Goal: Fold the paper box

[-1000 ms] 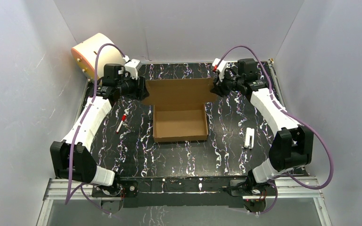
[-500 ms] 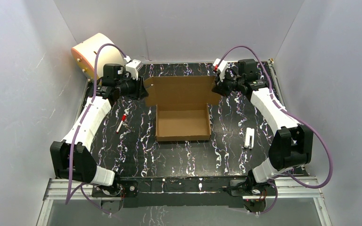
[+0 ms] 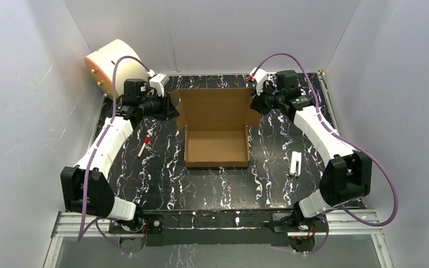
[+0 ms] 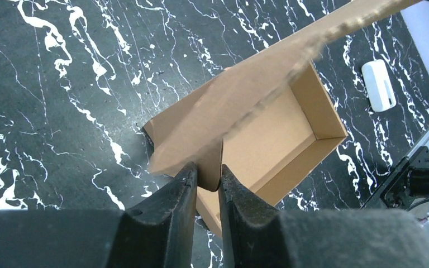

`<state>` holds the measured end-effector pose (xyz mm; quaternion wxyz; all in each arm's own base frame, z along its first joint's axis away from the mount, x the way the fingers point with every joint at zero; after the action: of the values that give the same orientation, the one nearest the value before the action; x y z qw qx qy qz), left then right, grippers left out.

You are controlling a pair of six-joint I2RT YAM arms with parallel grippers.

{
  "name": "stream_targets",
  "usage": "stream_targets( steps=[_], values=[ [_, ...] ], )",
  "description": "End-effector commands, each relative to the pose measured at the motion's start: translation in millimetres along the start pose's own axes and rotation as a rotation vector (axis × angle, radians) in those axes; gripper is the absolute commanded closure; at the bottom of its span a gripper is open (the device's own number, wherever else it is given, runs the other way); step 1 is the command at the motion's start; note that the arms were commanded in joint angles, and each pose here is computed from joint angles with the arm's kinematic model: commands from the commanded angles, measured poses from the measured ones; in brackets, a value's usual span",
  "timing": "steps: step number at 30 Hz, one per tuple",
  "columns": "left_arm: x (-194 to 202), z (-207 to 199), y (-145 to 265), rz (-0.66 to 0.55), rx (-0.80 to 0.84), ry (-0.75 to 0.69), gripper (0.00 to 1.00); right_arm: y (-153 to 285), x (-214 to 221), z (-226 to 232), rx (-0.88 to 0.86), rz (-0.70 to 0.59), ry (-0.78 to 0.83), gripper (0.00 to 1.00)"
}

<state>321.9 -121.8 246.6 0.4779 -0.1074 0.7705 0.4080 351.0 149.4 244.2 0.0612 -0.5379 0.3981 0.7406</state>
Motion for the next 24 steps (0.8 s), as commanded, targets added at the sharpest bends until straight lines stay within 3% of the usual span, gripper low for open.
stream_targets(
  steps=[1, 7, 11, 20, 24],
  values=[
    [-9.5, -11.3, 5.1, -0.069, 0.037, 0.059, 0.82, 7.6, -22.7, 10.9, 0.137, -0.066, -0.042, 0.88],
    [-9.4, -15.2, 3.0, -0.112, 0.038, 0.161, 0.85, 5.0, -29.1, 20.6, 0.259, -0.104, -0.146, 0.84],
    [-5.1, -13.4, 4.5, -0.125, -0.008, 0.202, 0.85, -1.4, -29.0, 28.2, 0.252, -0.126, -0.161, 0.8],
    [3.3, -0.7, 12.3, -0.097, -0.159, 0.183, 0.85, 15.8, -19.2, 30.7, 0.288, -0.115, -0.137, 0.59],
    [4.1, 1.9, 16.4, -0.092, -0.196, 0.164, 0.85, 25.5, -12.5, 29.5, 0.315, -0.112, -0.116, 0.57]
  ],
)
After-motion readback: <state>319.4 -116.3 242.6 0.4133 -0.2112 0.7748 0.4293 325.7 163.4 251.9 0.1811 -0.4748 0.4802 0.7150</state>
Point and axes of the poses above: each gripper's point midway between its finger pads, its own y axis back along the fingers, its own z axis along the line the jaws close on, x = y × z, the point moved 6 cm from there along y, back along the fingers, and after that the axes turned 11 degrees about -y, right-handed, at the moved point
